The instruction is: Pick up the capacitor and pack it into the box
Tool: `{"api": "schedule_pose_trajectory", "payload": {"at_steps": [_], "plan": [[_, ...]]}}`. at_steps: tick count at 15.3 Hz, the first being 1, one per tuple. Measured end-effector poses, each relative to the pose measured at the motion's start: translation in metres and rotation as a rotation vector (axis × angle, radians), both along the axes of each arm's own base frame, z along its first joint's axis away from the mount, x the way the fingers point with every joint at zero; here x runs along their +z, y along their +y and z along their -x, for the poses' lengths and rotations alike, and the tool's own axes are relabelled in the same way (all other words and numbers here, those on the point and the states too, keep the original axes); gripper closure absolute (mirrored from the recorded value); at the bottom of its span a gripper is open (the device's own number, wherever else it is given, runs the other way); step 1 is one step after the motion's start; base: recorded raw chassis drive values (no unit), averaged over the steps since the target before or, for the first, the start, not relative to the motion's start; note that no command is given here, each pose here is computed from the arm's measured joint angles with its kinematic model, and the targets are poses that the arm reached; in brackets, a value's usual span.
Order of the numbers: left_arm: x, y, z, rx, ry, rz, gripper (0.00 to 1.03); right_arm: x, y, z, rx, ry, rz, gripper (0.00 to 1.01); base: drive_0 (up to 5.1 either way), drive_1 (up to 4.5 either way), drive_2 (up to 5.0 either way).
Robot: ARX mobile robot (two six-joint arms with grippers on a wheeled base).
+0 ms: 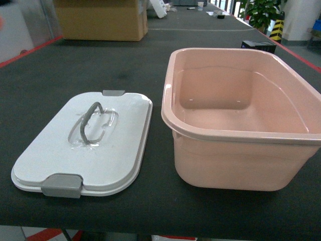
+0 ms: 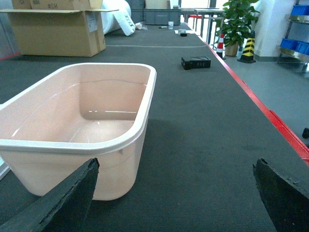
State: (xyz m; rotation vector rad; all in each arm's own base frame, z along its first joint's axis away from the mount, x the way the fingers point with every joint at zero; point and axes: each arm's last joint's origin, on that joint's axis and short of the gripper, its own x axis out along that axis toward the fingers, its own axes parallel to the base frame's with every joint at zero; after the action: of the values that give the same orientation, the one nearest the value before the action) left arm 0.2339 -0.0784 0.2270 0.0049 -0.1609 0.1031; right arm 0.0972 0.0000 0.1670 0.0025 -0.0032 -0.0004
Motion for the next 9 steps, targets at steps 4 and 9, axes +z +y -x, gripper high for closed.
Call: {"api": "schedule_pose_trajectory", "payload": {"at_steps": [4,9], "plan": [[-0.007,-0.123,-0.083,-0.322,0.128,-0.059,0.59,0.0,0.0,0.0,0.0,0.0,0.0,0.03,0.0,0.0,0.0],[-0.014,-0.207,-0.118,-0.464,0.119,-0.059,0.59,0.0,0.0,0.0,0.0,0.0,0.0,0.03,0.0,0.0,0.0]]}}
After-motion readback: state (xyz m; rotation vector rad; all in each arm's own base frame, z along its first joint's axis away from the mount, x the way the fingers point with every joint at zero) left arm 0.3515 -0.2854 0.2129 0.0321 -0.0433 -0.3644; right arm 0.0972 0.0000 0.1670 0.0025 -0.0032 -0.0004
